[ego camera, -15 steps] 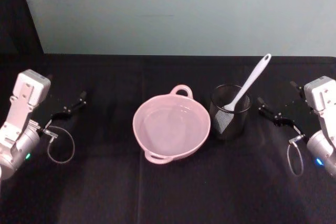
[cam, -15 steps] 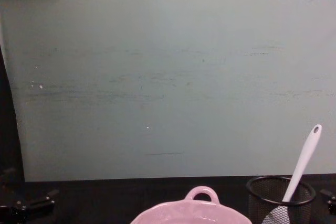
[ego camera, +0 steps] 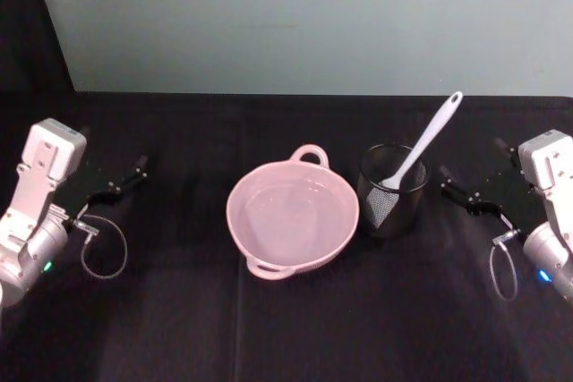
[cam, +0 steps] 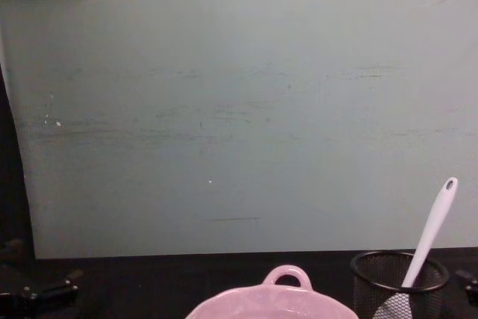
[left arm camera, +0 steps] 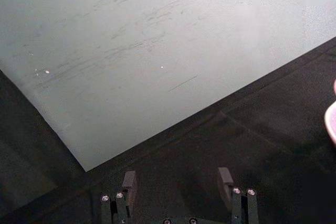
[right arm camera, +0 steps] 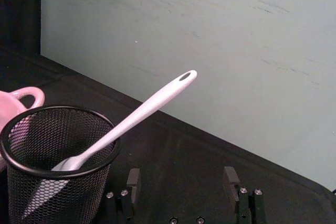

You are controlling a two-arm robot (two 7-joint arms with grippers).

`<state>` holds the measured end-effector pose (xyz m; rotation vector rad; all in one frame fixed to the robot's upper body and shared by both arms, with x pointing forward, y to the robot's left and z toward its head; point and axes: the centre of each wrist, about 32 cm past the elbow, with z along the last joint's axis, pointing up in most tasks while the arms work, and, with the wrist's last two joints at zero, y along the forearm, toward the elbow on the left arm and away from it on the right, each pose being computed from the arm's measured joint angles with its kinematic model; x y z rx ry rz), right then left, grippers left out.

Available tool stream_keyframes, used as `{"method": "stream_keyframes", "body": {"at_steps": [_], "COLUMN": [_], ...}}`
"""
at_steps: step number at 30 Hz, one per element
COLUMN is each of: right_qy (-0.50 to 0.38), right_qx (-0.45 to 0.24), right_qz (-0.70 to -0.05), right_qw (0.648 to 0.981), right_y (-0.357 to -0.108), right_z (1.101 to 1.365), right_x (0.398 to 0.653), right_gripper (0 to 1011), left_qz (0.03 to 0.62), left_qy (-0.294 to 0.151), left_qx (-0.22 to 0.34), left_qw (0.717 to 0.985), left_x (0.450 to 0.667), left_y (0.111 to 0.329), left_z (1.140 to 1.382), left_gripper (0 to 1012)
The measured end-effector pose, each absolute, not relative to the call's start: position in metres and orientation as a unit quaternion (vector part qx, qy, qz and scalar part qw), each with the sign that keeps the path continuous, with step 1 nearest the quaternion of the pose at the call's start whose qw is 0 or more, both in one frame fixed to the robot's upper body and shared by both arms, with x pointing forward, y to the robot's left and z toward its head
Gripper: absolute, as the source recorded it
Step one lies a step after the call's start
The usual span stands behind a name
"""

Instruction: Use the one hand to pick up the spoon and stir the clear water in the bowl.

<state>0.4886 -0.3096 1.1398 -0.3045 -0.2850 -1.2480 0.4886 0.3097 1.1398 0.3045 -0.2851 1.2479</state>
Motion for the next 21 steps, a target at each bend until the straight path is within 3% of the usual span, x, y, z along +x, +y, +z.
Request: {"method": "stream_keyframes", "body": {"at_steps": [21], "right_qy": [-0.142], "right_qx": [-0.145], "right_qz": [-0.584], "right_qw": [0.786], "right_y": [-0.3098], "right_z": [1.141], "right_x": [0.4815], "right_gripper": [1002], "left_qz": [0.58], "left_qy": [-0.132], "left_qx": [0.141], "left_qw": [0.791], "left_x": [0.4886], "left_y": [0.3097], "left_z": [1.1398], "left_gripper": [1011]}}
